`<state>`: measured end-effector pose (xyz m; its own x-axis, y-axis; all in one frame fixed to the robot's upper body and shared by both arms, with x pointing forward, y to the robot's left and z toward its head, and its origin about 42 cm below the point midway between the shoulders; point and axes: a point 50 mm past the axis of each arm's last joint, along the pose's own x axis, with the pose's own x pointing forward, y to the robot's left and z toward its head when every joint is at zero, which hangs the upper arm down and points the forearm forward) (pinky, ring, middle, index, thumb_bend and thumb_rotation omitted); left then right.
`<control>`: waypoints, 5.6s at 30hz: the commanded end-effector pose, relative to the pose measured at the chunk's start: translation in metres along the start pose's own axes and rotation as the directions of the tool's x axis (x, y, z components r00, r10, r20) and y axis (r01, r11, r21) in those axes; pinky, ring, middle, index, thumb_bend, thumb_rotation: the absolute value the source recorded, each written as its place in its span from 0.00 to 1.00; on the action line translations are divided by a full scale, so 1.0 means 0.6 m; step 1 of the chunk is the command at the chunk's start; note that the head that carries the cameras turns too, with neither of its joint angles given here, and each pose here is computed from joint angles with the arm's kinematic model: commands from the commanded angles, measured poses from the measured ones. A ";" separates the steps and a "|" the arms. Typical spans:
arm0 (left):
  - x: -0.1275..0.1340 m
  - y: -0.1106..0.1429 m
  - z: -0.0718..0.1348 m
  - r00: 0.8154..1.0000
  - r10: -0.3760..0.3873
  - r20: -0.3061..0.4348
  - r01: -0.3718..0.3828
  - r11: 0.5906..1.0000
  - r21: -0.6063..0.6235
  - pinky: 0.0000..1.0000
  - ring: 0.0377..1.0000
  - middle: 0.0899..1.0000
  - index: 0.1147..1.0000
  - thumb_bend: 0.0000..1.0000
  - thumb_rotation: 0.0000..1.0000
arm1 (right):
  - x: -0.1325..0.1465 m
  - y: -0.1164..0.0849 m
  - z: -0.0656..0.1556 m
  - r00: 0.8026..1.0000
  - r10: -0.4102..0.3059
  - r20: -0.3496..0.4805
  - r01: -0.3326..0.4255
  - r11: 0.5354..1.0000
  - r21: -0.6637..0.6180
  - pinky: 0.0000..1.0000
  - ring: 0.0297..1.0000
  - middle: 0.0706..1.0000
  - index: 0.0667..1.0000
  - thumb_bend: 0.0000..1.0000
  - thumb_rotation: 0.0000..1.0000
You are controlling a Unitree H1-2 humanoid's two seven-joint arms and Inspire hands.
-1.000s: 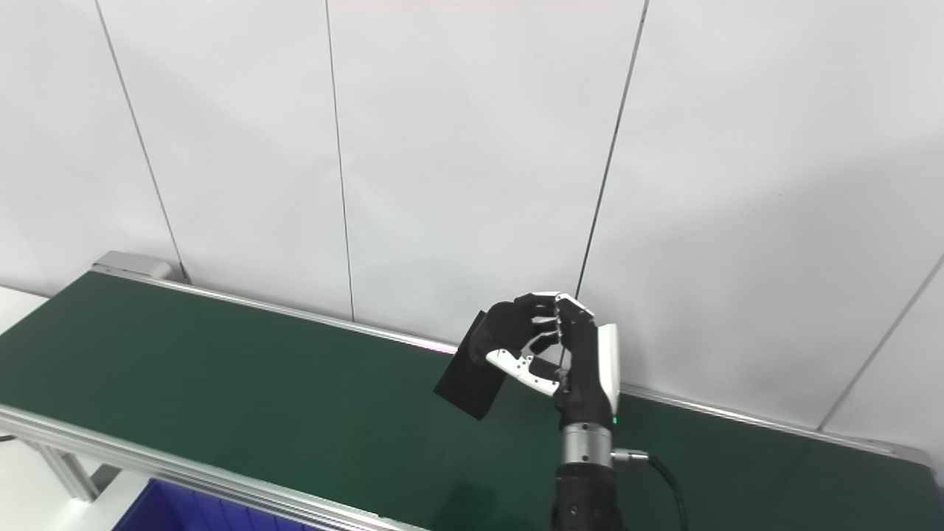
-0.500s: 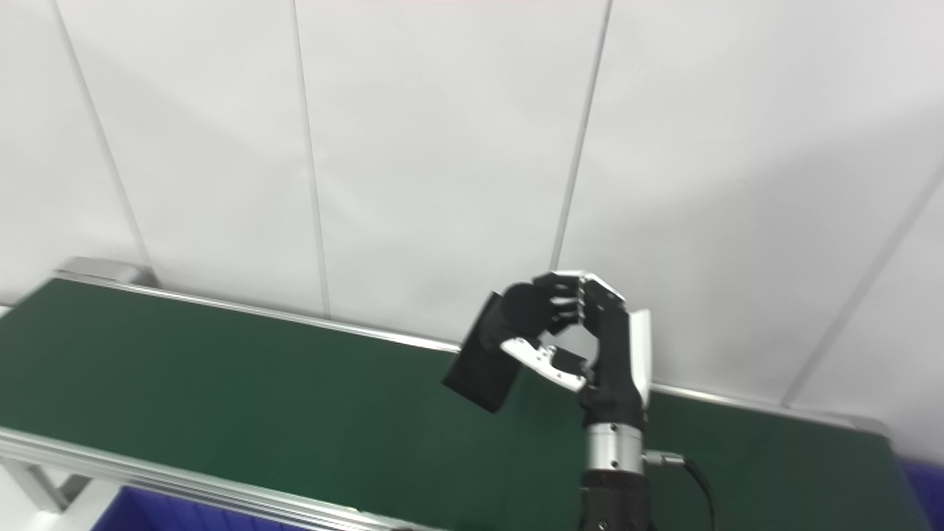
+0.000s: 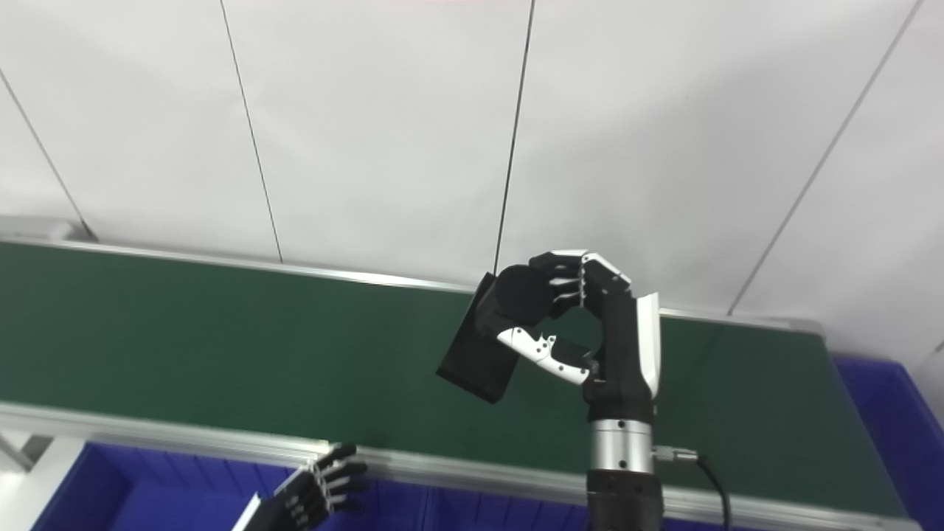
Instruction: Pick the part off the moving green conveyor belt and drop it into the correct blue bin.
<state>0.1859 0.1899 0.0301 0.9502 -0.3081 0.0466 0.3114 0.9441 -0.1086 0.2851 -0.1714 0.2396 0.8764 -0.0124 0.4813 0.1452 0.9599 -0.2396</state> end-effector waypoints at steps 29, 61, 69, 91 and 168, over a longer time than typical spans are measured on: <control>-0.001 0.019 0.055 0.999 -0.019 0.044 0.019 1.000 -0.007 0.64 0.70 0.74 0.79 0.94 0.37 | -0.218 -0.048 -0.016 0.976 -0.007 -0.220 -0.007 0.998 -0.063 0.34 0.42 0.46 0.49 0.50 0.00; -0.002 0.052 0.073 1.000 -0.009 0.023 0.010 1.000 -0.024 0.64 0.70 0.74 0.79 0.99 0.39 | -0.227 0.079 -0.153 0.883 0.228 -0.411 -0.291 0.952 -0.096 0.32 0.41 0.47 0.50 0.50 0.00; -0.003 0.056 0.075 1.000 -0.008 0.025 0.009 1.000 -0.028 0.63 0.70 0.74 0.80 0.98 0.39 | -0.236 0.084 -0.161 0.882 0.221 -0.416 -0.296 0.947 -0.125 0.32 0.41 0.47 0.50 0.50 0.00; -0.003 0.065 0.081 1.000 -0.008 0.026 0.008 1.000 -0.011 0.63 0.70 0.74 0.81 0.98 0.41 | -0.254 -0.001 -0.124 0.903 0.103 -0.417 -0.232 0.934 -0.270 0.35 0.40 0.46 0.51 0.50 0.00; -0.005 0.045 0.056 0.999 -0.039 -0.005 0.039 0.998 0.045 0.64 0.70 0.75 0.79 0.96 0.38 | -0.256 0.118 -0.157 0.832 0.421 -0.362 -0.348 0.903 0.252 0.70 0.76 0.79 0.82 0.87 0.45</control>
<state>0.1871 0.2239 0.0535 0.9403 -0.3399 -0.0145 0.3378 0.9378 -0.0802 0.1982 -0.1277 0.0577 0.9549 0.2768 -0.1074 -0.2928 0.9380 -0.1857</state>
